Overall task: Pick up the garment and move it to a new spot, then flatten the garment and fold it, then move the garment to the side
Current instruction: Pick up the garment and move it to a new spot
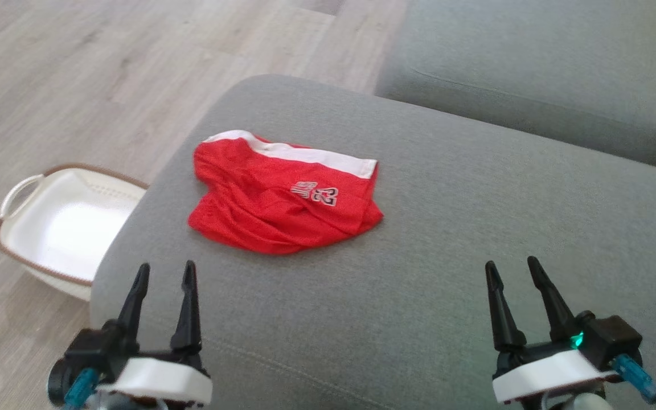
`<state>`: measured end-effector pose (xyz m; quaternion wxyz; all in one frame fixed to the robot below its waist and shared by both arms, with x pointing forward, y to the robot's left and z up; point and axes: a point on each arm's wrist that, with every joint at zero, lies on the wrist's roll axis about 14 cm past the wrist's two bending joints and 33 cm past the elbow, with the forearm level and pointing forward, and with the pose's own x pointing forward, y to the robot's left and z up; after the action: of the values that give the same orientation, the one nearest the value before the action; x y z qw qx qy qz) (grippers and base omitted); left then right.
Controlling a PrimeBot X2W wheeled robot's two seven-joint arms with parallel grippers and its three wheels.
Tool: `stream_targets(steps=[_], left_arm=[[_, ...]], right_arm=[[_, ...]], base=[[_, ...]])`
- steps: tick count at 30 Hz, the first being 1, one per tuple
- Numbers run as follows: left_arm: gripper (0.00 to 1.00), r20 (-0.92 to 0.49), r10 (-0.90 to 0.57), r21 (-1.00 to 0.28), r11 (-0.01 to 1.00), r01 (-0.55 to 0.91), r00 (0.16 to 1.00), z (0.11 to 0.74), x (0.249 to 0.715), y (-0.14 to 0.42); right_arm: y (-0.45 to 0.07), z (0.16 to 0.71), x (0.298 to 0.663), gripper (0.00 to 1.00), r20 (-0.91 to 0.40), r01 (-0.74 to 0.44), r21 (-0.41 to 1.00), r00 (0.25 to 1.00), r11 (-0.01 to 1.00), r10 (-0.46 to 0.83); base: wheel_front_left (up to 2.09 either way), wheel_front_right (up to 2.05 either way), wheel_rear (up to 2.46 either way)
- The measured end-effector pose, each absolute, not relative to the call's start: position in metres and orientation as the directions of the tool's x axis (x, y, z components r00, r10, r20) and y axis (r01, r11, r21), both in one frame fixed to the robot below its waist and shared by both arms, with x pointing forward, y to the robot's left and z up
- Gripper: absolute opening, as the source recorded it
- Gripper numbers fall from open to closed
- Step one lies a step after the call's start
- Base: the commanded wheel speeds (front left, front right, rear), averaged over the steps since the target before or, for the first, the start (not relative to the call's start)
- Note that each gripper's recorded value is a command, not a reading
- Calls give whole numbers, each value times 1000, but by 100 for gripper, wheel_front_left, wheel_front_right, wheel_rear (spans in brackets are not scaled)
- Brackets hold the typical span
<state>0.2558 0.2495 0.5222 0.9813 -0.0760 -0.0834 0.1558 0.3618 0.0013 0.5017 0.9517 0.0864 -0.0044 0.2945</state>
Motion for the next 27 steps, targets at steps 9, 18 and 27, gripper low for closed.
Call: stream_targets(steps=[9,18,27], left_arm=[[100,123,388,-177,914,-365,913,516,237,270],[100,168,397,-136,916,-378,902,535,258,290],[100,96,387,-178,913,-367,917,525,338,332]], right_arm=[[17,500,358,100,55,-598,171,799,783,599],[-8,490,374,100,33,-530,168,846,831,532],[-40,505,437,100,109,-431,109,901,896,420]], base=[[0,0,0],[0,0,0],[0,0,0]])
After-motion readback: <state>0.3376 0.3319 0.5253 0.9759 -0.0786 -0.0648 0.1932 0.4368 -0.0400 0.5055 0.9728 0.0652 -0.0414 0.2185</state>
